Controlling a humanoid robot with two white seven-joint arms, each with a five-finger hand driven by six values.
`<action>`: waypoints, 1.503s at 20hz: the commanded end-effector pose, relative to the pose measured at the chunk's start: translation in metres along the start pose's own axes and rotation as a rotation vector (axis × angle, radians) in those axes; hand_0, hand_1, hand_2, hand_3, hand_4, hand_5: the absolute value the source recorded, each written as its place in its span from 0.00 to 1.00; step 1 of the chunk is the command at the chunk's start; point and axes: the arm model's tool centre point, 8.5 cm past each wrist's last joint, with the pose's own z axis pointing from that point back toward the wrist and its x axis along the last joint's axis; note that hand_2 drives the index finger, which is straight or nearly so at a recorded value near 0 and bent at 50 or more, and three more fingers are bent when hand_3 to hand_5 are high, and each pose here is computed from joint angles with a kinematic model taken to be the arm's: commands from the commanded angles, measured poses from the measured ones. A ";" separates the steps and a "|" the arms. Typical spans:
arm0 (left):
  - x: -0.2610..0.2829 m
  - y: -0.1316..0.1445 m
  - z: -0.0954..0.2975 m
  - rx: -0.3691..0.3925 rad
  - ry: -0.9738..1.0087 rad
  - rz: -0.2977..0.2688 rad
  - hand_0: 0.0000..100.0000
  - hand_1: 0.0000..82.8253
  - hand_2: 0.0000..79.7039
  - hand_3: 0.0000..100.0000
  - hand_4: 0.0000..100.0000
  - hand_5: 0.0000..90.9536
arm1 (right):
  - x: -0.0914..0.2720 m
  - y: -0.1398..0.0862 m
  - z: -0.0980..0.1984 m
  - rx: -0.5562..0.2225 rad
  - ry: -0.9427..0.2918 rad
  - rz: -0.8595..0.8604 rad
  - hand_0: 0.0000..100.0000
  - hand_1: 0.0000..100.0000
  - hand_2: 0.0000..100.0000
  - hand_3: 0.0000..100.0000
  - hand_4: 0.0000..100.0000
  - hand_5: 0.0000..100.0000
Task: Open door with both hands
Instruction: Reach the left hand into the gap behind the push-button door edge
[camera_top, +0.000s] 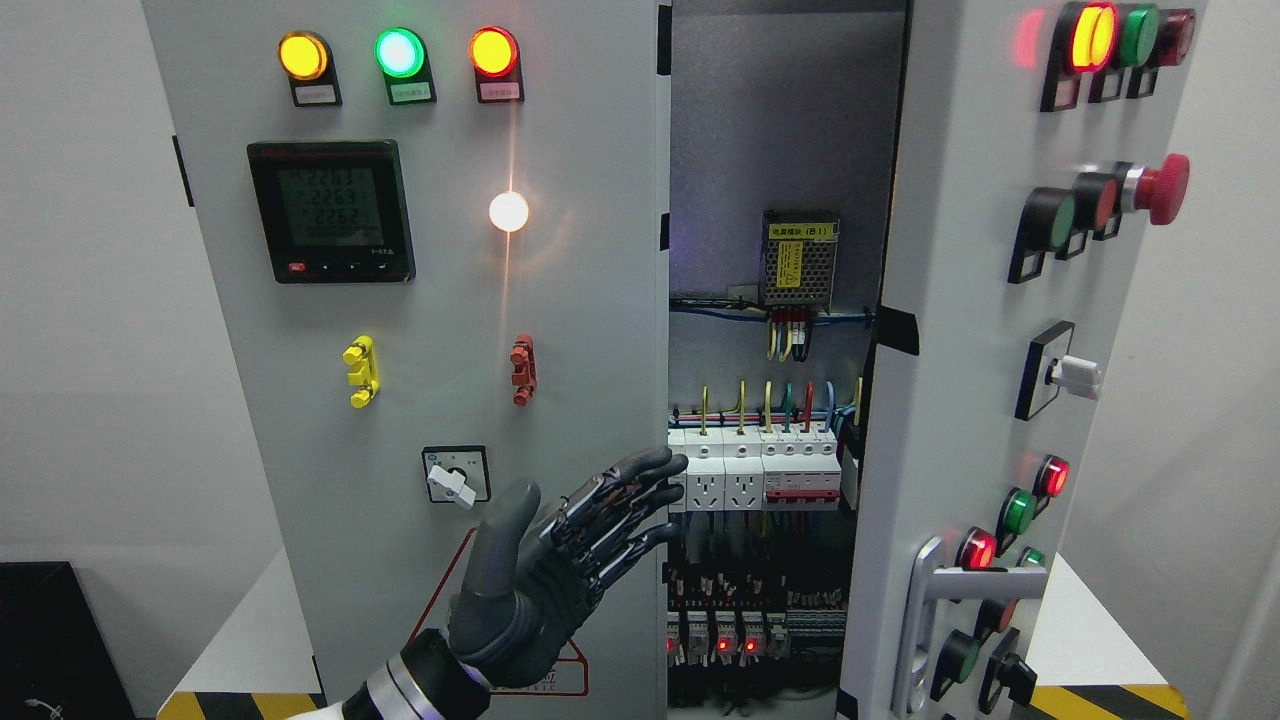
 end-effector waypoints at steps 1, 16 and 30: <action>0.021 -0.014 -0.020 -0.100 0.056 0.026 0.00 0.00 0.00 0.00 0.00 0.00 | 0.000 0.001 0.000 0.001 0.000 0.000 0.19 0.00 0.00 0.00 0.00 0.00; 0.056 -0.032 -0.053 -0.189 0.055 0.101 0.00 0.00 0.00 0.00 0.00 0.00 | -0.001 0.001 0.000 0.001 0.001 0.002 0.19 0.00 0.00 0.00 0.00 0.00; 0.043 -0.072 -0.082 -0.298 0.055 0.152 0.00 0.00 0.00 0.00 0.00 0.00 | -0.001 0.001 0.000 0.001 0.001 0.000 0.19 0.00 0.00 0.00 0.00 0.00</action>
